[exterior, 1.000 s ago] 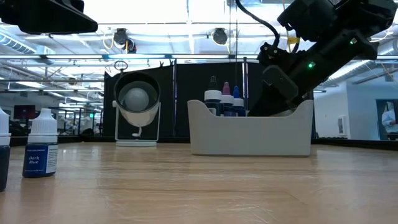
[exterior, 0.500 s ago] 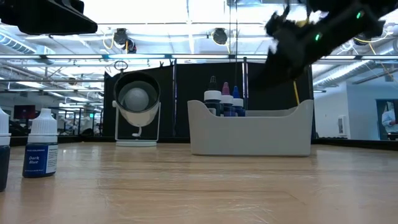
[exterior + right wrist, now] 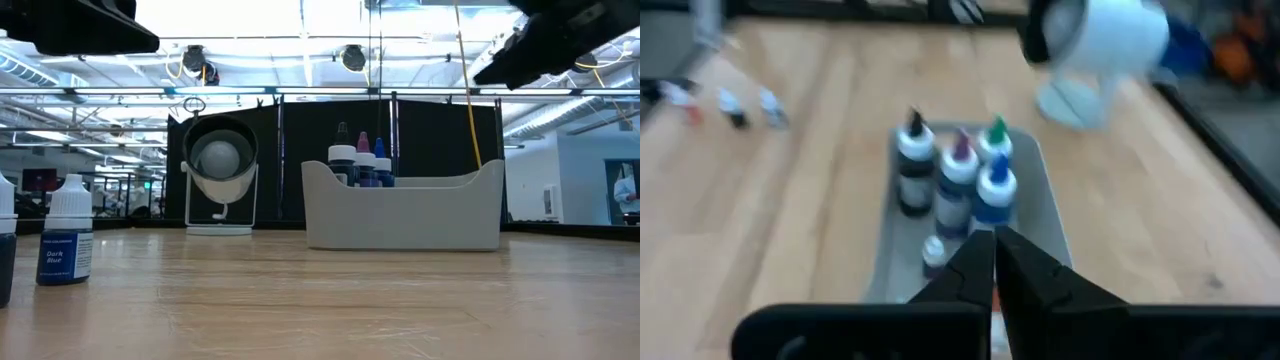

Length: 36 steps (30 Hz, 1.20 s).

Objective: Pick & Place food coloring
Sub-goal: Put the bottom small blue food coloring bottle into the white bin

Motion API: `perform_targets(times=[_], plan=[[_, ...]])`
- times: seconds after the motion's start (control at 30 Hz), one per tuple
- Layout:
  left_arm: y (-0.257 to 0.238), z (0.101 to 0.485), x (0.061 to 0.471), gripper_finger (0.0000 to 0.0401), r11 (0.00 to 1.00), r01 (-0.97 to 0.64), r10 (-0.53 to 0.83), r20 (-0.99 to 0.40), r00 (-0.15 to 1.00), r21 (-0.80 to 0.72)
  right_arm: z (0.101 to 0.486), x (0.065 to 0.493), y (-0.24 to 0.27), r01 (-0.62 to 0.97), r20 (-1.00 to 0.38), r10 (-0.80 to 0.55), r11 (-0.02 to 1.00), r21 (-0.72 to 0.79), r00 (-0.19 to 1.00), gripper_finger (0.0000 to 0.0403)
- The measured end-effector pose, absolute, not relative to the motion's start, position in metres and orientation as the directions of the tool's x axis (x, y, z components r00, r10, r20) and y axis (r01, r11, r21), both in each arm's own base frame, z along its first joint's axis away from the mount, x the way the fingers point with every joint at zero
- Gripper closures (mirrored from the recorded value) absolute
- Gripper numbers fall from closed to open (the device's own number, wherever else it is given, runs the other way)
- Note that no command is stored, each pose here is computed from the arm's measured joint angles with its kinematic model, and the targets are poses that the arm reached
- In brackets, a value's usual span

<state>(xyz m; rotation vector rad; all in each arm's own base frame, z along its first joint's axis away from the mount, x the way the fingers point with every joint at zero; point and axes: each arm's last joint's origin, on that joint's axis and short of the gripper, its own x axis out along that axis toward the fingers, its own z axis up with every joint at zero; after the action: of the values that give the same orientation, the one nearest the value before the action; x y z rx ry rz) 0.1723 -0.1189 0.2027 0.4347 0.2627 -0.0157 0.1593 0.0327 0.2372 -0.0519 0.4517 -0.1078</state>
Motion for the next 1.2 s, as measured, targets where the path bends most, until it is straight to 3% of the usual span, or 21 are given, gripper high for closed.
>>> perform_targets(times=[0.17, 0.4, 0.53, 0.67, 0.77, 0.87, 0.97, 1.2], plan=[[-0.112, 0.203, 0.177, 0.0359, 0.893, 0.047, 0.076, -0.253, 0.964, 0.447, 0.220, 0.139, 0.026, 0.017, -0.265, -0.026, 0.999, -0.036, 0.964, 0.0401], [-0.094, 0.205, 0.188, 0.0359, 0.914, -0.112, 0.212, -0.222, 0.952, 0.390, 0.155, 0.132, 0.025, 0.023, -0.225, -0.001, 0.995, 0.096, 0.974, 0.0402], [-0.082, 0.200, 0.191, 0.0359, 0.921, -0.191, 0.288, -0.264, 0.921, 0.339, 0.161, 0.132, 0.026, 0.005, -0.070, 0.005, 0.989, 0.147, 0.998, 0.0402], [-0.087, 0.208, 0.199, 0.0359, 0.950, 0.000, 0.139, -0.423, 0.896, 0.311, 0.155, 0.132, 0.026, 0.009, -0.122, 0.004, 0.994, 0.107, 0.993, 0.0402], [-0.099, 0.233, 0.213, 0.0359, 0.956, 0.054, 0.121, -0.556, 0.822, 0.289, 0.158, 0.132, 0.027, -0.022, -0.094, 0.030, 0.996, 0.082, 0.995, 0.0402], [-0.119, 0.245, 0.230, 0.0359, 0.931, 0.257, 0.022, -0.743, 0.669, 0.258, 0.157, 0.132, 0.027, -0.025, -0.107, 0.031, 0.998, 0.059, 0.994, 0.0402], [-0.143, 0.235, 0.243, 0.0359, 0.844, 0.501, -0.044, -0.907, 0.419, 0.190, 0.159, 0.133, 0.027, -0.028, -0.090, 0.032, 0.999, 0.045, 0.995, 0.0402], [-0.196, 0.215, 0.285, 0.0348, 0.810, 0.563, 0.020, -0.968, 0.252, 0.163, 0.158, 0.133, 0.027, -0.027, -0.096, 0.034, 0.997, 0.070, 0.995, 0.0402]])
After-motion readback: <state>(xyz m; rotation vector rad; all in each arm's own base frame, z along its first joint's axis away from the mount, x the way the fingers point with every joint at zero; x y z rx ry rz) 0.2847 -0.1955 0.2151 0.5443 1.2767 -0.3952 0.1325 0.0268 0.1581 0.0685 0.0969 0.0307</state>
